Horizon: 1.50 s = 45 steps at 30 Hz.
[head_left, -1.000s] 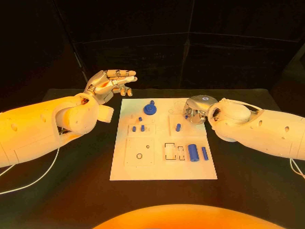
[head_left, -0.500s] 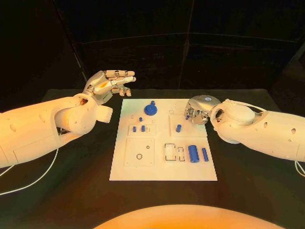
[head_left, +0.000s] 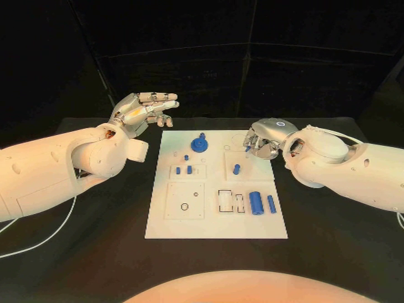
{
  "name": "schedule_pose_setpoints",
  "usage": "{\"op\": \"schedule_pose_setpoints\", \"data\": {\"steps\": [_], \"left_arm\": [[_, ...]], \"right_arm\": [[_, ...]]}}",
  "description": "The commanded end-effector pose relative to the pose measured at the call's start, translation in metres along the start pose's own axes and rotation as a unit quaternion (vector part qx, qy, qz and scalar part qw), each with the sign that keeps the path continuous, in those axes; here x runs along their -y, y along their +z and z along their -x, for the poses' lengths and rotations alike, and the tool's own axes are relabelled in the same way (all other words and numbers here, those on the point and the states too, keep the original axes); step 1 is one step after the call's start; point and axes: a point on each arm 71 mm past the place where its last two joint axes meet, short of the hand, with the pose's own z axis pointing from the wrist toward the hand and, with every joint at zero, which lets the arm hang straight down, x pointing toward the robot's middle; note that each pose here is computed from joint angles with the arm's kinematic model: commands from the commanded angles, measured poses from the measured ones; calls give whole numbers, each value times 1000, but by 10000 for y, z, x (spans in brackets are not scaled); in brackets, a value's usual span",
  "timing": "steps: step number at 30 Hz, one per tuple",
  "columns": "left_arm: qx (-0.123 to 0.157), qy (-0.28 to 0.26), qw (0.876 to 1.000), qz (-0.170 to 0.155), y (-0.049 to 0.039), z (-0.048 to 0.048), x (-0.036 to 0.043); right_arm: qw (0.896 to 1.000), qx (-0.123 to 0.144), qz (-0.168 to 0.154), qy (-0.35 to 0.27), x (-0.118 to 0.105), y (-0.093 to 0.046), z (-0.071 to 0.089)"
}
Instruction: Assemble the parts on the task board
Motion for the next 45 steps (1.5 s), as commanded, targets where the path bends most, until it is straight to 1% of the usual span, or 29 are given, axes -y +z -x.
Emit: {"op": "schedule_pose_setpoints", "data": {"steps": [1, 4, 7, 12, 17, 21, 24, 25, 26, 32, 37, 45], "left_arm": [[0, -2, 1000, -8, 4, -1, 19], [-1, -2, 1000, -7, 8, -9, 17], [-2, -3, 1000, -7, 11, -18, 14], [-3, -3, 1000, -6, 15, -28, 12], [-6, -4, 1000, -6, 25, -48, 8], [-7, -4, 1000, -6, 30, -56, 6], [-6, -4, 1000, -6, 33, -55, 7], [-6, -4, 1000, -6, 34, -53, 8], [-6, -4, 1000, -7, 35, -52, 9], [-6, -4, 1000, -7, 40, -58, 9], [-7, -4, 1000, -8, 45, -69, 8], [-8, -5, 1000, -8, 53, -79, 6]], "right_arm": [[1000, 24, 13, 11, -115, -23, 114], [999, 33, 29, 18, -248, -42, 192], [998, 34, 49, 24, -420, -44, 237], [996, 26, 76, 33, -663, -3, 238], [993, 15, 107, 40, -923, 57, 200], [992, -5, 124, 38, -1073, 79, 85], [990, -25, 132, 35, -1151, 75, -36], [989, -36, 137, 34, -1195, 68, -109], [989, -42, 140, 33, -1221, 64, -149], [985, -68, 152, 38, -1335, 32, -350], [983, -80, 159, 40, -1398, 22, -472], [982, -85, 163, 38, -1442, 32, -554]]}}
